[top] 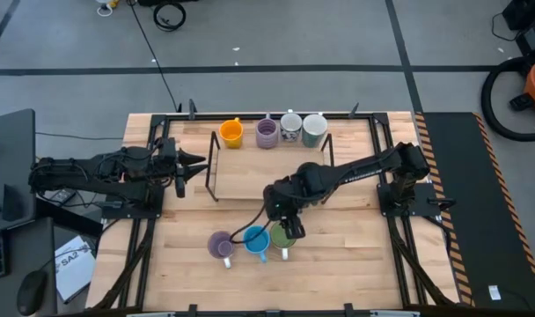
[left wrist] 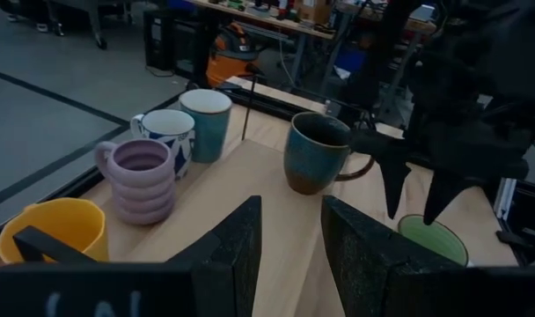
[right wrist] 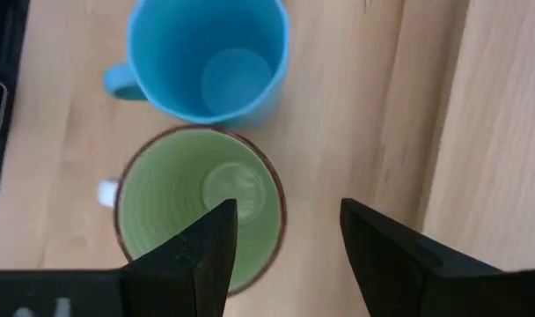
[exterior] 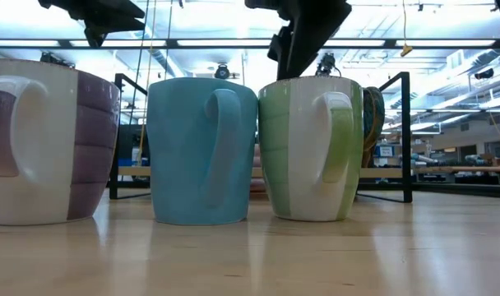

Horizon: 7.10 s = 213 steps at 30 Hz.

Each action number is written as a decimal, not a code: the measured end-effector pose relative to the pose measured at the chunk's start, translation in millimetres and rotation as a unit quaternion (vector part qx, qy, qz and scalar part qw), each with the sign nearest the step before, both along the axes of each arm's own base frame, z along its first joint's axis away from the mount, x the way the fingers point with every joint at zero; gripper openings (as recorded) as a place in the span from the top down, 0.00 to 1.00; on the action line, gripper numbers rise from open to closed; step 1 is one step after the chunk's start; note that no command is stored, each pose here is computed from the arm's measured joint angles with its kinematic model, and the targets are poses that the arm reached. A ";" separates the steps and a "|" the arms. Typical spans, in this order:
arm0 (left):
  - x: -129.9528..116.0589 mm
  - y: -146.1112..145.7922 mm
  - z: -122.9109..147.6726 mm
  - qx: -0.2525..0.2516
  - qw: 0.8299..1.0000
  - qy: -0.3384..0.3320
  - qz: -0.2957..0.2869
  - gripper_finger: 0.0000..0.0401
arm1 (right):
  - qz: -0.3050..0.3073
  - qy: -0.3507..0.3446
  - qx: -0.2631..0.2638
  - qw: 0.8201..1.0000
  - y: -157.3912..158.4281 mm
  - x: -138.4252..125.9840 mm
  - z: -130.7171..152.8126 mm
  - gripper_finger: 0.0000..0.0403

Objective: Place coffee mugs
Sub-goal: Put the green mug on the shelf, then put the blue on the shelf

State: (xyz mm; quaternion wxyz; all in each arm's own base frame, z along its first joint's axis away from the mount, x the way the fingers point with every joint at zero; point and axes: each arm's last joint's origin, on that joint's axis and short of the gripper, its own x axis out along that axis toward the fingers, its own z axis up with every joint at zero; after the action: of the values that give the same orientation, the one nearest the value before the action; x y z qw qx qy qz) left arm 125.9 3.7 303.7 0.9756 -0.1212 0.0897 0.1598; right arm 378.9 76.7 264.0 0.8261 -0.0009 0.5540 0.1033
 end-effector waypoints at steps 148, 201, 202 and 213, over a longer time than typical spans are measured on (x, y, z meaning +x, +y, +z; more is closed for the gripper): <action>14.0 -1.7 -3.7 -0.005 1.000 0.012 -0.019 0.69 | -0.052 0.154 -0.124 0.979 -152.3 24.5 -15.4 0.86; 9.8 -6.8 1.8 -0.057 0.991 0.075 -0.094 0.69 | -0.022 -0.048 -0.045 0.998 6.2 53.2 48.0 0.54; 11.4 -7.0 3.0 -0.059 0.990 0.081 -0.095 0.69 | -0.028 -0.042 -0.047 0.998 7.4 51.9 47.5 0.54; 52.1 -20.6 9.1 -0.047 0.972 0.169 -0.157 0.69 | -0.068 -0.067 -0.170 0.981 48.8 25.0 62.4 0.54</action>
State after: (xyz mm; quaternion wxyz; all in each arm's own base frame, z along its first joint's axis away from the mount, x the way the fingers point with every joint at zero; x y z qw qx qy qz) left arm 178.0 -17.0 312.8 0.9524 -0.1227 0.2784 0.0185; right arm 403.9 125.5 326.4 0.8542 -0.1102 0.5057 -0.0490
